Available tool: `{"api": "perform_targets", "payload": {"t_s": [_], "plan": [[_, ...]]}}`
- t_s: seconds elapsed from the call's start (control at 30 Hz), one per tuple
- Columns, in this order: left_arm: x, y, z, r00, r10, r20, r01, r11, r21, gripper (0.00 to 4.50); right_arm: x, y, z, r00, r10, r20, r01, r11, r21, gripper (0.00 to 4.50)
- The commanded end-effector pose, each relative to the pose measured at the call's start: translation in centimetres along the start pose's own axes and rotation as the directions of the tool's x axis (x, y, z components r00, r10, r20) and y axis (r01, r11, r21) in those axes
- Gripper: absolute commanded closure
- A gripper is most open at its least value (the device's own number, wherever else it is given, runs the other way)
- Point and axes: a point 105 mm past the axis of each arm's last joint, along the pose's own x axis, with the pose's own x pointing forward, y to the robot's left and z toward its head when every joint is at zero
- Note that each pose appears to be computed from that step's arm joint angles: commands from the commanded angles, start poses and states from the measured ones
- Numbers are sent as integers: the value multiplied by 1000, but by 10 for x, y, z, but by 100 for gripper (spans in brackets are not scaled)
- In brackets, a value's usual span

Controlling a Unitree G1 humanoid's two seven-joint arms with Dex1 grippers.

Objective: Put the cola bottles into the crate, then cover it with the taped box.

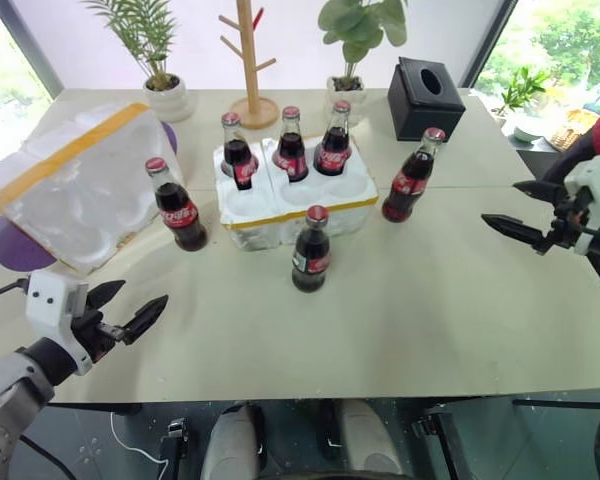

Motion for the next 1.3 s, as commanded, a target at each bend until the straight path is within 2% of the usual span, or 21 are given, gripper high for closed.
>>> {"api": "perform_targets", "payload": {"t_s": [0.03, 0.47, 0.57, 0.67, 0.8, 1.0, 1.3], "plan": [[0, -3, 6, 1000, -11, 17, 10, 999, 47, 4, -3, -4, 9, 999, -17, 32, 18, 999, -35, 0], [9, 4, 14, 999, 17, 49, -18, 1000, 22, 4, 2, -1, 10, 1000, 6, 21, -5, 999, -46, 0], [20, 4, 32, 994, -5, 112, -2, 998, 67, 4, 0, 6, 34, 996, 65, 65, -63, 997, -40, 0], [34, 13, 45, 991, -8, 137, -5, 995, 96, 4, -6, 25, 62, 980, 170, 103, -169, 985, -21, 0], [51, 24, 57, 988, -11, 154, -8, 992, 124, 4, -14, 56, 83, 943, 310, 124, -313, 950, 8, 0], [83, 28, 69, 983, -58, 172, 31, 988, 153, 4, -33, 112, 107, 837, 527, 149, -537, 843, 39, 0], [120, 30, 65, 982, -94, 164, 66, 984, 166, 4, -27, 129, 115, 829, 534, 166, -545, 838, 29, 0]]}}
